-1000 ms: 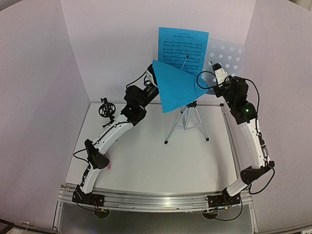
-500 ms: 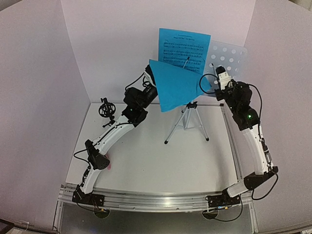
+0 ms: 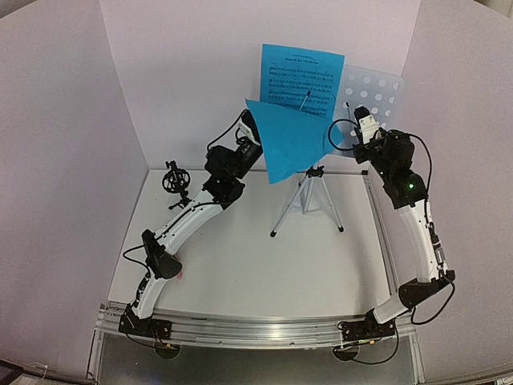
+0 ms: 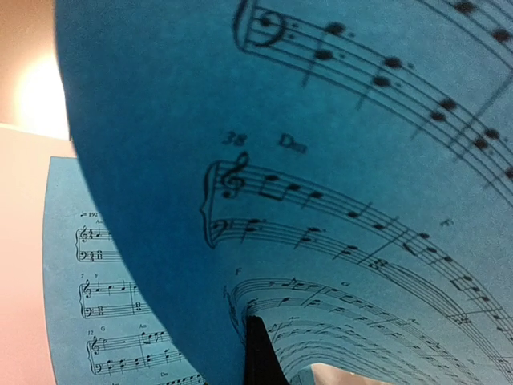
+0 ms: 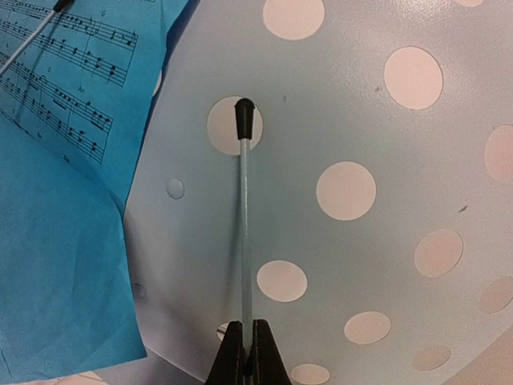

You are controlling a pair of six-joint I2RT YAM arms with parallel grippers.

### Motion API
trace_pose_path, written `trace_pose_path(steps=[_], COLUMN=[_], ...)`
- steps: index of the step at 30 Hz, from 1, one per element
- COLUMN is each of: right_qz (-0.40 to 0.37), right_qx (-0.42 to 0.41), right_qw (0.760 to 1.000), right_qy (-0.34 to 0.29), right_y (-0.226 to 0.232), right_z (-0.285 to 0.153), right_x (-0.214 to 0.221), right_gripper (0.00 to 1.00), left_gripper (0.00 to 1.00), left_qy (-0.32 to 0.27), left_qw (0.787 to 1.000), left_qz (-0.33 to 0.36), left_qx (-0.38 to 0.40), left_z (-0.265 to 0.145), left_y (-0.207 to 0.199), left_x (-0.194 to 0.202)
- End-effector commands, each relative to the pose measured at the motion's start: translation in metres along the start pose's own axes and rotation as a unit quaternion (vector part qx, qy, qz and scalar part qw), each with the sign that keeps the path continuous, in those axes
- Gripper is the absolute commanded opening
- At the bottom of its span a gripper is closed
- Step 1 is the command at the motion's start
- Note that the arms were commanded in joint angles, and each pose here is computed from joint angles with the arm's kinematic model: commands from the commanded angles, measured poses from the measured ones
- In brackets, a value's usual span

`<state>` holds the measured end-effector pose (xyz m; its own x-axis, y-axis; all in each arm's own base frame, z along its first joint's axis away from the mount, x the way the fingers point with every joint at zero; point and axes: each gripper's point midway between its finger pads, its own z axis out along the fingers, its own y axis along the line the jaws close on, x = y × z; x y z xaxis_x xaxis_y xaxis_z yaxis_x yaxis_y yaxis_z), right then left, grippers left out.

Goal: Set up the instrument practice props

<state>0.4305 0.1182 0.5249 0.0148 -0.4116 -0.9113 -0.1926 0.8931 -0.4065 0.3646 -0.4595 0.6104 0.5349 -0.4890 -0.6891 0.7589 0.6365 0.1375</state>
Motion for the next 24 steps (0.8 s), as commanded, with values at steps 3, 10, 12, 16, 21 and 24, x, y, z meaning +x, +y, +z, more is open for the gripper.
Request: trace_pose_path(steps=[3, 10, 12, 16, 21, 24], right_qz=[0.032, 0.042, 0.043, 0.058, 0.069, 0.073], right_qx=[-0.08, -0.138, -0.139, -0.134, -0.127, -0.125], right_qw=[0.996, 0.989, 0.989, 0.988, 0.988, 0.988], right_qy=[0.01, -0.02, -0.029, -0.048, -0.051, -0.049], right_y=[0.014, 0.024, 0.023, 0.019, 0.016, 0.016], right_z=[-0.011, -0.015, -0.015, -0.014, -0.013, -0.012], right_x=[0.01, 0.001, -0.003, -0.012, -0.014, -0.012], right_gripper=[0.0, 0.0, 0.0, 0.0, 0.0, 0.0], left_gripper=[0.0, 0.0, 0.0, 0.0, 0.0, 0.0], left_qy=[-0.038, -0.039, -0.042, -0.039, 0.021, 0.055], left_qw=[0.999, 0.999, 0.999, 0.999, 0.999, 0.997], left_qz=[0.027, 0.023, 0.018, 0.002, -0.029, -0.046], left_qx=[-0.017, -0.013, -0.007, 0.021, 0.028, -0.026], left_z=[0.001, 0.001, 0.002, 0.003, 0.004, 0.003], left_y=[0.005, 0.004, 0.002, -0.006, -0.009, 0.009], left_x=[-0.018, -0.02, -0.025, -0.032, -0.023, -0.02])
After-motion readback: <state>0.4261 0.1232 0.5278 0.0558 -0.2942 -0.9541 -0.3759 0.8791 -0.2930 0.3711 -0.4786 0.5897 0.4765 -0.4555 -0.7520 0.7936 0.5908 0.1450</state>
